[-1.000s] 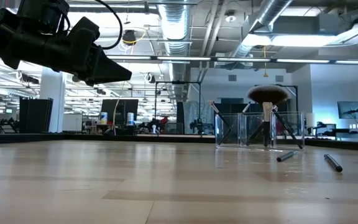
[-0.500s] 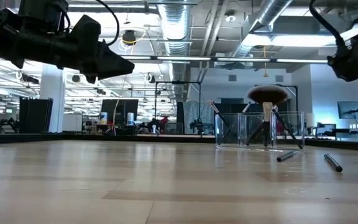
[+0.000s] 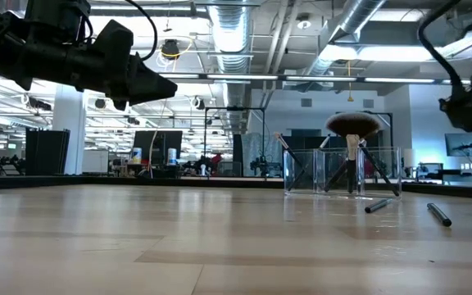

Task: Pick & Place Makeup Brushes
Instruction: Put the black eyeshadow brush into the makeup organizer

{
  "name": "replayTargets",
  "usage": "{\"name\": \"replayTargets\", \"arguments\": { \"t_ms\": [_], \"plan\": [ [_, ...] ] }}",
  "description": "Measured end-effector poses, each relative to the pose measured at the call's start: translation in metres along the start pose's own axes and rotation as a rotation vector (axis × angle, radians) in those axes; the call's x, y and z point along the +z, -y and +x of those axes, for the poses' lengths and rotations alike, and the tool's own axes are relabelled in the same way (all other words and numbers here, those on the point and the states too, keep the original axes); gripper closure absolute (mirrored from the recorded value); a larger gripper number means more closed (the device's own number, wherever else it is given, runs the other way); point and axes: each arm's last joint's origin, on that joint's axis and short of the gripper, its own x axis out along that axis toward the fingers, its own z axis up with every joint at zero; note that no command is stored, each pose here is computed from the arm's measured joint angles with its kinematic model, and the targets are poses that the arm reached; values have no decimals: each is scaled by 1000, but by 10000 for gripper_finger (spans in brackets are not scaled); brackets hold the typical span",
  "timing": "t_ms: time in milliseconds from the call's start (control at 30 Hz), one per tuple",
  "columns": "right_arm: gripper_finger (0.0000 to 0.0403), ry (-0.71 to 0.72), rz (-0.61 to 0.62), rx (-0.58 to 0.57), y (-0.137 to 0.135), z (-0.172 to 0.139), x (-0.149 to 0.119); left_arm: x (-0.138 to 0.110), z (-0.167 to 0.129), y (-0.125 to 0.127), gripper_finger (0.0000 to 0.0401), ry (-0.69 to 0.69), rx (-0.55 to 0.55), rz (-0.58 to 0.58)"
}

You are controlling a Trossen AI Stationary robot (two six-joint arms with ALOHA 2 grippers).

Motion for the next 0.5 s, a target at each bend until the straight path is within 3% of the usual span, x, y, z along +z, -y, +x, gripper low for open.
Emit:
{"name": "replayTargets", "arguments": {
  "t_ms": [367,500],
  "plan": [
    [314,5,0,-12,7,6,1,0,0,0,284,0,0,0],
    [348,-6,-20,-20,8,7,0,0,0,0,284,0,0,0]
  ]
}}
